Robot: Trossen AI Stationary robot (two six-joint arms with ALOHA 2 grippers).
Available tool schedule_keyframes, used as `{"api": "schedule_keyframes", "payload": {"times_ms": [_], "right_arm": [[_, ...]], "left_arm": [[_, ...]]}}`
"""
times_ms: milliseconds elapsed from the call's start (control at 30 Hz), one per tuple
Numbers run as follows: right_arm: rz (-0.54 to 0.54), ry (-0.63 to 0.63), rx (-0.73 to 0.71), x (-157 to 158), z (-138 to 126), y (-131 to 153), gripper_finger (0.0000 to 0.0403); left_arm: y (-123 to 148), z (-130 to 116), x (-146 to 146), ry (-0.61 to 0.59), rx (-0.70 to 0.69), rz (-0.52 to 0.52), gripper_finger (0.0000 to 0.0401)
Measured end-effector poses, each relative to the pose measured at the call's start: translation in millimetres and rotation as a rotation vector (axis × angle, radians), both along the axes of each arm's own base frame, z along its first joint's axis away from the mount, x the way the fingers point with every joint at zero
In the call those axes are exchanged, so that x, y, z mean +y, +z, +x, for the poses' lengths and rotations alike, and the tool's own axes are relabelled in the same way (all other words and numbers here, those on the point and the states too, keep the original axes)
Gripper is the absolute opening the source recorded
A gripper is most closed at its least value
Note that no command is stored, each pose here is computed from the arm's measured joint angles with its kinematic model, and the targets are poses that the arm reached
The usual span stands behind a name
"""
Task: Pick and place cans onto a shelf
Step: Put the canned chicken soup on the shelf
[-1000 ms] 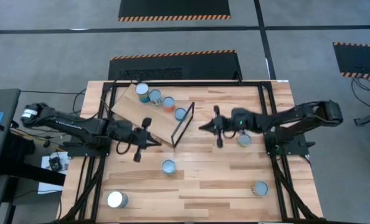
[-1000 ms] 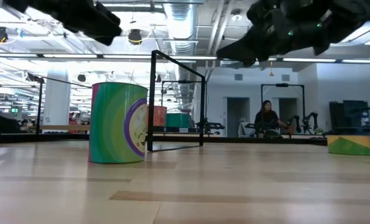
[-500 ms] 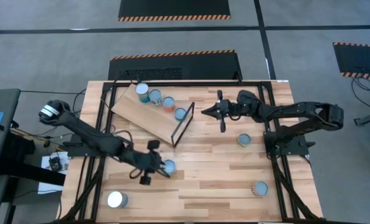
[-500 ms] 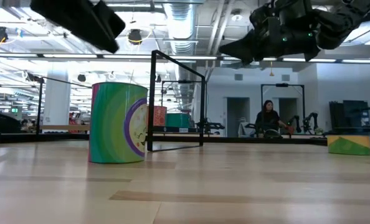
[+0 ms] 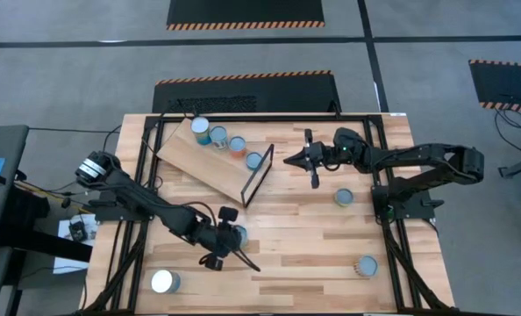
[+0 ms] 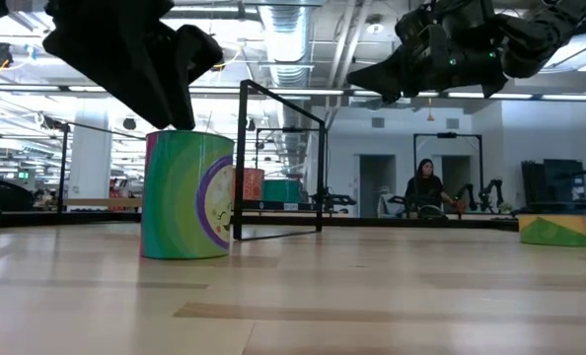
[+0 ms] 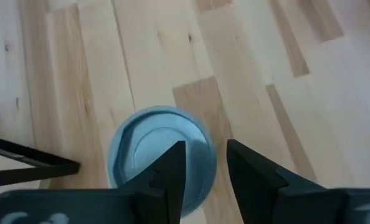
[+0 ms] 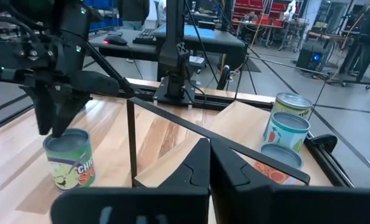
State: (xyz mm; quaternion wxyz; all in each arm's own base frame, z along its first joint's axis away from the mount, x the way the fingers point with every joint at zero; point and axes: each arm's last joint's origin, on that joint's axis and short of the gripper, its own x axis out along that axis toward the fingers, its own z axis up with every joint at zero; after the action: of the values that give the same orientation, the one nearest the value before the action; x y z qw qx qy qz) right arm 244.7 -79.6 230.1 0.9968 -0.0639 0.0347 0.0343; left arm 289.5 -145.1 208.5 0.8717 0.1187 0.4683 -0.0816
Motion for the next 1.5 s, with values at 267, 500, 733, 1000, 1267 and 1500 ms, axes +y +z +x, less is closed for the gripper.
{"api": "schedule_keyframes", "payload": {"times_ms": [267, 500, 733, 1000, 1267, 1500], "right_arm": [[-0.004, -0.006, -0.012, 0, 0, 1, 0.0013], [-0.008, -0.008, -0.022, -1, 0, 2, 0.0016], [0.018, -0.006, 0.023, 0, 0, -2, 0.0011], [0.027, -0.008, 0.016, 1, -3, 2, 0.0014], [0.012, -0.008, -0.016, 2, -8, 10, 0.0016], [0.031, -0.009, 0.033, 3, -8, 5, 0.0012]], "left_arm": [[-4, -3, 6, 0.048, 0.059, -0.003, 0.0081], [-5, -1, 12, 0.027, 0.08, -0.008, 0.001], [28, -12, 21, 0.054, 0.028, -0.046, 0.0004], [74, -52, 98, 0.553, 0.032, -0.04, 0.0003], [85, -62, 181, 0.743, 0.034, 0.004, 0.0002], [73, -67, 220, 0.822, 0.069, -0.056, 0.0002]]}}
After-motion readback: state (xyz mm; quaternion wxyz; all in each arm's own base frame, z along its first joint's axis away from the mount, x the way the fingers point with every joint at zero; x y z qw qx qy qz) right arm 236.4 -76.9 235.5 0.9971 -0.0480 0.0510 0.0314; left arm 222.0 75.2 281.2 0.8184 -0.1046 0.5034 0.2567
